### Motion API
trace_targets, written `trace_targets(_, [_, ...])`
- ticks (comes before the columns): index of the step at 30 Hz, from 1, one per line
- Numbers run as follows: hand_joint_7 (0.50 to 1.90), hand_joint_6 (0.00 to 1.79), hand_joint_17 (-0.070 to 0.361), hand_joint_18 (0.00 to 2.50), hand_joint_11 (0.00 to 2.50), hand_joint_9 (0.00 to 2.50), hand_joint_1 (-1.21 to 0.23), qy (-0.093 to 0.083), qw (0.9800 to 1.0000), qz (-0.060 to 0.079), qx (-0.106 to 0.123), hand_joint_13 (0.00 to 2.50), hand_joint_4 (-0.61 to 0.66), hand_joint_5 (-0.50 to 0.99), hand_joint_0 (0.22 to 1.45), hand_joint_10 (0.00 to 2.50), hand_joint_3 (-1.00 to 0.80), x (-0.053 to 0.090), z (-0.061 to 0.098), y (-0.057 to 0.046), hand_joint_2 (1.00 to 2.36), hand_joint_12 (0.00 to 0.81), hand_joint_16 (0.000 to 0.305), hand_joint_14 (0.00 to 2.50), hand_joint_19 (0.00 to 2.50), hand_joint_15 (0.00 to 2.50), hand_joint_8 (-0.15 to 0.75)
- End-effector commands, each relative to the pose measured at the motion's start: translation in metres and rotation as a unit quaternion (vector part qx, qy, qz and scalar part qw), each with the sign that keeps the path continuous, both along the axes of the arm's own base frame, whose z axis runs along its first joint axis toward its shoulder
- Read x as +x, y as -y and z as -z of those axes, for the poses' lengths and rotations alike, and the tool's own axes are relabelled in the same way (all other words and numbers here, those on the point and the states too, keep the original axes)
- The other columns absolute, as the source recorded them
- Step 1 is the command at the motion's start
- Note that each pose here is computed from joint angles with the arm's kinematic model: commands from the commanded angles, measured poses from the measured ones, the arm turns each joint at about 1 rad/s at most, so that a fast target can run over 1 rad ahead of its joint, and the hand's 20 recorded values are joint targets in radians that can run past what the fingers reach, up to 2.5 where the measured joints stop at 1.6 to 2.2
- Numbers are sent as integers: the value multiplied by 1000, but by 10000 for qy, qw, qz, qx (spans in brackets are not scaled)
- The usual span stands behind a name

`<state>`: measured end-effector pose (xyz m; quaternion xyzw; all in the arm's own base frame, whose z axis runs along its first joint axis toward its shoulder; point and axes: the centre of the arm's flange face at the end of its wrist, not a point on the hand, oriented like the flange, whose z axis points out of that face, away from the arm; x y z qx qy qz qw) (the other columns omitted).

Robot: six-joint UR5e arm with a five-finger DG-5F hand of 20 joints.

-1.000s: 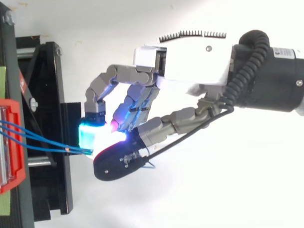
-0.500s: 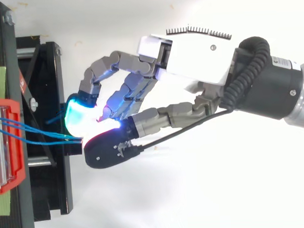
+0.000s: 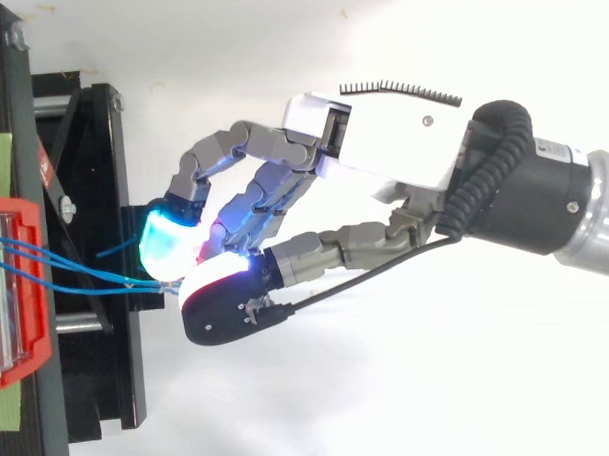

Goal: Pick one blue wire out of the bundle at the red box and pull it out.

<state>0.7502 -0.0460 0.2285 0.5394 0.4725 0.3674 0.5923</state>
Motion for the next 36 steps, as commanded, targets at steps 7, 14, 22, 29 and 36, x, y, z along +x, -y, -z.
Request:
trace_targets(7, [753,727,124,911,501,962,-739,88,10000,31,12,1110,250,-155,529,5,-442,5,13,1,1003,412,55,16,497,539,353])
trace_targets(14, [774,734,122,908,500,965,-743,94,10000,31,7,1111,234,-156,546,6,-408,5,16,1,1005,410,54,16,494,544,350])
trace_targets(22, [742,767,122,903,494,934,-771,94,10000,23,7,1094,216,-168,560,9,-395,5,16,1,1006,403,54,18,486,540,340])
trace_targets(29, [707,850,119,893,511,922,-808,101,9999,0,8,1090,192,-186,593,9,-375,6,16,-2,1009,396,53,16,473,532,334])
trace_targets(36, [709,893,118,890,508,915,-806,126,9999,-30,20,1087,172,-193,602,9,-343,8,11,-5,1009,397,53,16,474,531,333])
